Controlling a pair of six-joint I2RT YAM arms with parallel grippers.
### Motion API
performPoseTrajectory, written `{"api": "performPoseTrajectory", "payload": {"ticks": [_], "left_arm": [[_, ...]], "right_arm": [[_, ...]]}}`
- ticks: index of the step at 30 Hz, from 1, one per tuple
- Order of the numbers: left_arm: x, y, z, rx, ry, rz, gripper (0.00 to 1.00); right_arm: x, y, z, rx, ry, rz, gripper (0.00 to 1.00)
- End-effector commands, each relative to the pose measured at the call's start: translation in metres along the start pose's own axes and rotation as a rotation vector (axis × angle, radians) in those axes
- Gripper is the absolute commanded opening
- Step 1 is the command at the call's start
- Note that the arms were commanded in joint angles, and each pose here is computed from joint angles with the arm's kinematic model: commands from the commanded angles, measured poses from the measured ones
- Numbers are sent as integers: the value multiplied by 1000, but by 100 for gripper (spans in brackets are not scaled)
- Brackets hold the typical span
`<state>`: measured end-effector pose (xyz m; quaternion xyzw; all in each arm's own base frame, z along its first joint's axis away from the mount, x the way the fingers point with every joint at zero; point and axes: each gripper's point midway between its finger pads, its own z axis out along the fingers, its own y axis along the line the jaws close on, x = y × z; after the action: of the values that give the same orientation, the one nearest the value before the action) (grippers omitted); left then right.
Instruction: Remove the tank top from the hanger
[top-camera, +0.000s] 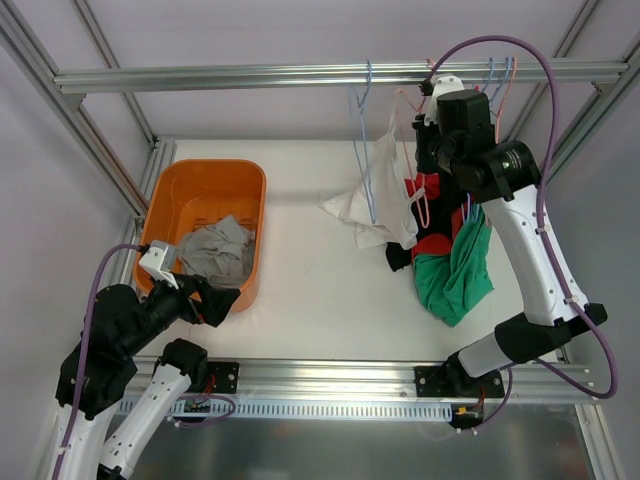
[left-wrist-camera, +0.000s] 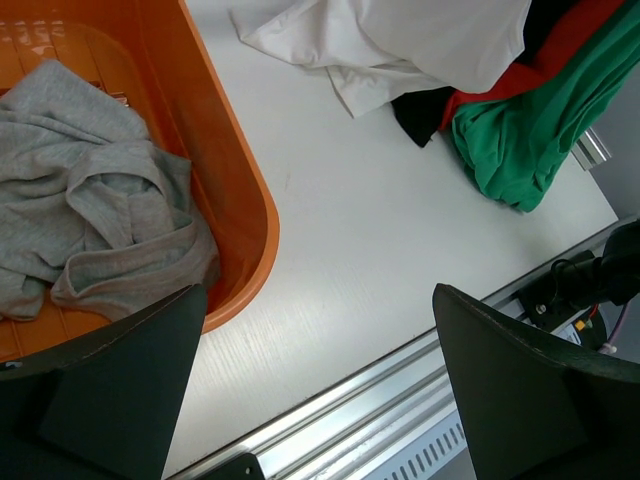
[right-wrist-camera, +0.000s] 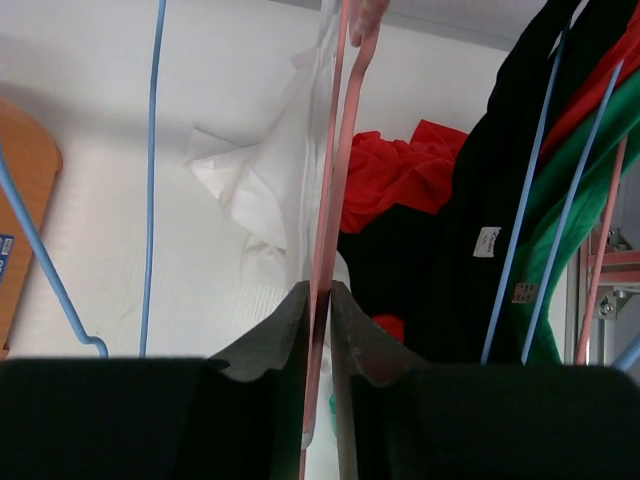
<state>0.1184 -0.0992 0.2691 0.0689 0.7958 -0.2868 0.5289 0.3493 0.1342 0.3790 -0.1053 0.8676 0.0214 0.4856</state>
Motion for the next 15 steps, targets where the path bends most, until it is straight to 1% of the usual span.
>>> {"api": "performPoseTrajectory", "payload": {"ticks": [1,2,4,5,10,11,15], "left_arm": [[-8,-7,2,42,-43,8,99],[-7,-7,2,42,-42,6,99],[-7,-6,3,39,-39,3,99],[-7,-7,3,40,-37,3,99],[-6,-6,4,38,-38,-3,99],[-6,-6,4,37,-40,-4,99],[-6,-6,4,40,-37,-6,99]], "right_arm": [[-20,6,-7,-49,-82,35,16],[-22,8,-7,-64,-91,42,10],[-23,10,-7,-71,-97,59,5],[-25,12,-9,-81,-107,71,0],[-40,11,-24,-97,-187,115,0],[-48,10,-33,-105,-225,127,0],[-64,9,-57,-136,-306,150,0]]}}
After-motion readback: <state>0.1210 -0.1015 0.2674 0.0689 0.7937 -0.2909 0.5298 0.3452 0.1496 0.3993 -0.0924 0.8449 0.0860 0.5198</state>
